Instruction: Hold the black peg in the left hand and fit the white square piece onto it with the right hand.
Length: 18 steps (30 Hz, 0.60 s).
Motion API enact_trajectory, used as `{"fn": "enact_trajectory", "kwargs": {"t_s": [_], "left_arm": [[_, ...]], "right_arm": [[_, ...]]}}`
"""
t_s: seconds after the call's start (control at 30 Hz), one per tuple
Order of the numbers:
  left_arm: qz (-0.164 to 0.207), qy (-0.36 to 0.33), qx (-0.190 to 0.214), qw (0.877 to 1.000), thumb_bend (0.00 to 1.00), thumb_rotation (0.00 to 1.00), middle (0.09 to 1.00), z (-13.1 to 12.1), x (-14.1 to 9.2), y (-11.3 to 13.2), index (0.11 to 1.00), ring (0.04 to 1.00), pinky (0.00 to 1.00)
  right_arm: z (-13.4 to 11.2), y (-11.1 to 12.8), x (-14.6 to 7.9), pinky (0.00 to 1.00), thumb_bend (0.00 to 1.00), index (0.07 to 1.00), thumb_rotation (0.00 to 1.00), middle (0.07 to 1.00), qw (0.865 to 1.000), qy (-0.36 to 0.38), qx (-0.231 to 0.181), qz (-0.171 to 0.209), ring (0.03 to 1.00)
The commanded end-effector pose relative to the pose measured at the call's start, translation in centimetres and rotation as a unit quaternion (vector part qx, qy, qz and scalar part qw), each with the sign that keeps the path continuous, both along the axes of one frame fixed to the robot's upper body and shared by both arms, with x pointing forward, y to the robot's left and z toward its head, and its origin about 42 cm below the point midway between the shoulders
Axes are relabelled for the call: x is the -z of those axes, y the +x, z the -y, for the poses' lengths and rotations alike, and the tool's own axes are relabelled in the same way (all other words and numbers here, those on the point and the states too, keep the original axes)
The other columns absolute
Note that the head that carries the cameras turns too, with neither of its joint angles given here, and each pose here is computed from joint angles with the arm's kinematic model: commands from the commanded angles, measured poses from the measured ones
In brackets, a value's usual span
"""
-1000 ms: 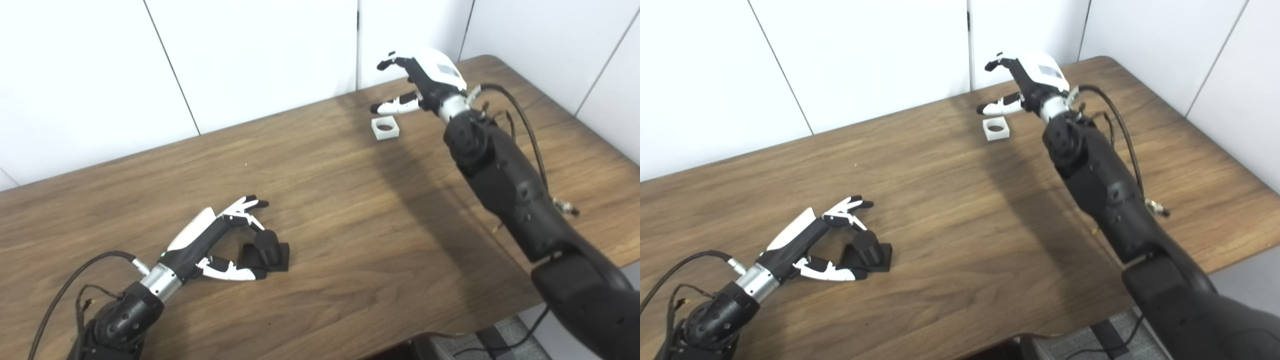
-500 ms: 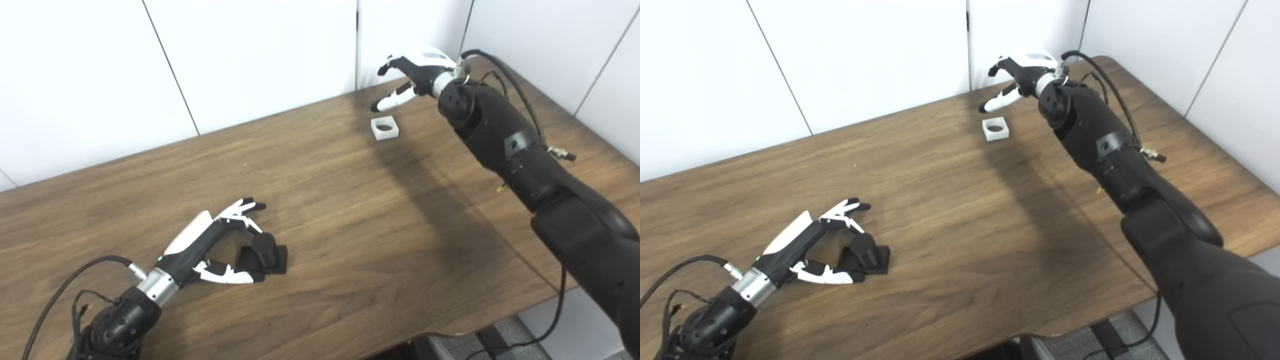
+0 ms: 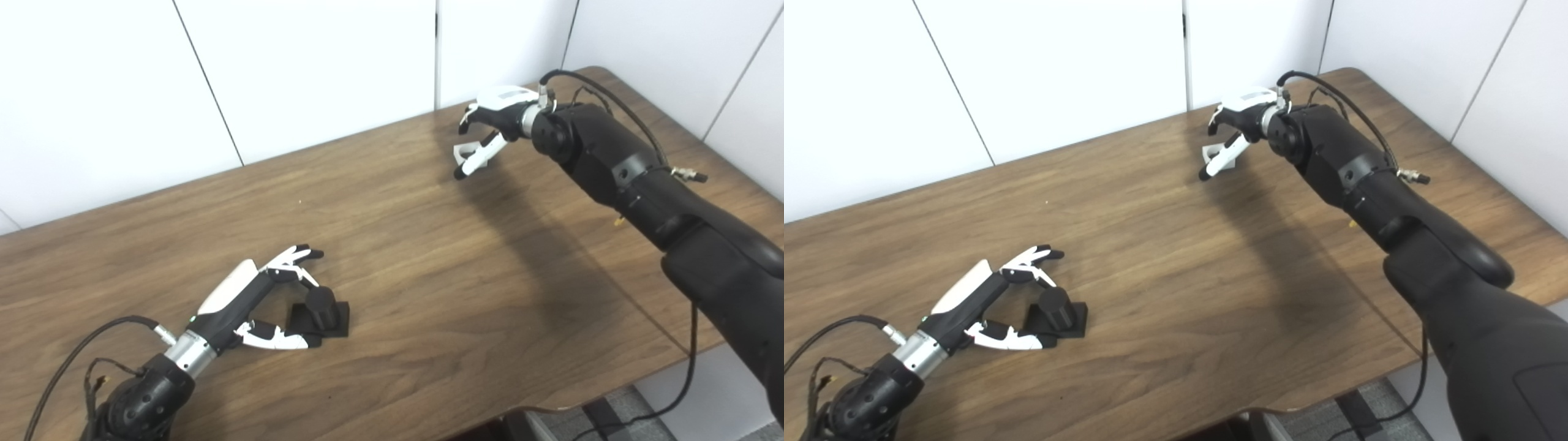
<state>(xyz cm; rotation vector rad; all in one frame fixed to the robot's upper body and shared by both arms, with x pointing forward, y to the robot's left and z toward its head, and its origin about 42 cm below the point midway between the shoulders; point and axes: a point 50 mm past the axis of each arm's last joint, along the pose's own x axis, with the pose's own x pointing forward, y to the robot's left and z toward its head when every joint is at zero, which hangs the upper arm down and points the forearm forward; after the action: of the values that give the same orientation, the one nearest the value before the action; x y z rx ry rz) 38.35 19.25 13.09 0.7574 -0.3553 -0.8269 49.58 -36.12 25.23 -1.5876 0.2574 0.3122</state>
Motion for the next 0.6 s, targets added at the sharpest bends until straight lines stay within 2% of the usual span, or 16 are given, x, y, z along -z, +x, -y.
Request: {"fn": "enact_trajectory", "kwargs": {"t_s": [0.0, 0.37, 0.47, 0.57], "left_arm": [[-0.021, 0.048, -0.01, 0.999, 0.52, 0.06, 0.919, -1.6, 1.3, -0.3, 0.489, 0.984, 0.96], [-0.02, 0.046, -0.013, 0.999, 0.52, 0.06, 0.922, -1.7, 0.9, -0.3, 0.489, 0.993, 0.97], [-0.019, 0.047, -0.011, 0.999, 0.52, 0.06, 0.923, -1.7, 0.9, -0.4, 0.49, 0.995, 0.98], [-0.02, 0.048, -0.012, 0.999, 0.52, 0.06, 0.92, -1.8, 1.0, -0.5, 0.49, 0.991, 0.96]], "right_arm": [[0.2, 1.1, -4.1, 1.0, 1.0, 0.825, 0.7, 0.97, 0.999, -0.012, -0.012, 0.045, 1.0], [-0.8, 0.6, -2.5, 1.0, 1.0, 0.835, 0.57, 0.981, 0.999, -0.042, -0.028, 0.003, 1.0], [-0.8, 0.6, -2.3, 1.0, 0.98, 0.833, 0.51, 0.981, 0.999, -0.045, -0.028, 0.0, 1.0], [-0.6, 0.7, -2.2, 1.0, 0.94, 0.83, 0.46, 0.977, 0.998, -0.055, -0.026, 0.0, 1.0]]}}
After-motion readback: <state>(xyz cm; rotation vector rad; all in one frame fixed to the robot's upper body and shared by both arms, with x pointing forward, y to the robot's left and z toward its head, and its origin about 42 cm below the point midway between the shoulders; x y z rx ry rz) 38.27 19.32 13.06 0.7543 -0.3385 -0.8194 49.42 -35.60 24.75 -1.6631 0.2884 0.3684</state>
